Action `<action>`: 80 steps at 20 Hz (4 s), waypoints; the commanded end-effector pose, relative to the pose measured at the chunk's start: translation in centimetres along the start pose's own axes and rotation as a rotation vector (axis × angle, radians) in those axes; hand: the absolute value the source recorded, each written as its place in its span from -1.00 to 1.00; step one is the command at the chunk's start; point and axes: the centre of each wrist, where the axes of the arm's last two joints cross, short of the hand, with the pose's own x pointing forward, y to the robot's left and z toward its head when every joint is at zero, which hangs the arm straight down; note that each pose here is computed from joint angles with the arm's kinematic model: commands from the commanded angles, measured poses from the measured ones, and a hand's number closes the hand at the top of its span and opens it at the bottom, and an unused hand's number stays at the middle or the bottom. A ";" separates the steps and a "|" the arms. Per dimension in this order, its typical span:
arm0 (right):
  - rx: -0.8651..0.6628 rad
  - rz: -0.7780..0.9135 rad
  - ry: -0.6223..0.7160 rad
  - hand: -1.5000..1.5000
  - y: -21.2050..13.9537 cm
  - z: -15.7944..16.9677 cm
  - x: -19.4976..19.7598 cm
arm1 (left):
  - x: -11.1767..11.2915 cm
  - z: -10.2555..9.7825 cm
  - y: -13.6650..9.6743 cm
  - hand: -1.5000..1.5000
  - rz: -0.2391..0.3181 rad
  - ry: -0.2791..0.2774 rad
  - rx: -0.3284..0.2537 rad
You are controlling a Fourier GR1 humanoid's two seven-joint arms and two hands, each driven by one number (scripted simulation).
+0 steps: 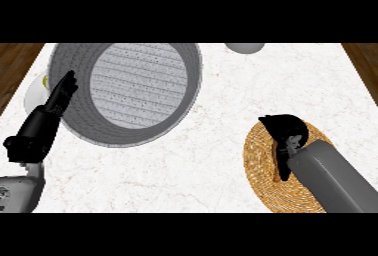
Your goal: Pick the croissant from the placemat and place it in the basket
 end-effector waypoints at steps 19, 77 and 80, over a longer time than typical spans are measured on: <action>0.048 -0.005 0.027 -1.00 3.6 -3.2 -2.2 | 0.2 0.1 -0.5 0.00 0.009 -0.011 -0.017; -0.733 -0.130 -1.557 1.00 -30.6 18.5 14.5 | 1.1 -1.8 -1.1 0.00 0.004 -0.029 -0.016; -0.690 -0.112 -1.514 1.00 -30.2 18.6 16.5 | 0.8 -1.1 -0.6 0.00 0.001 -0.011 -0.012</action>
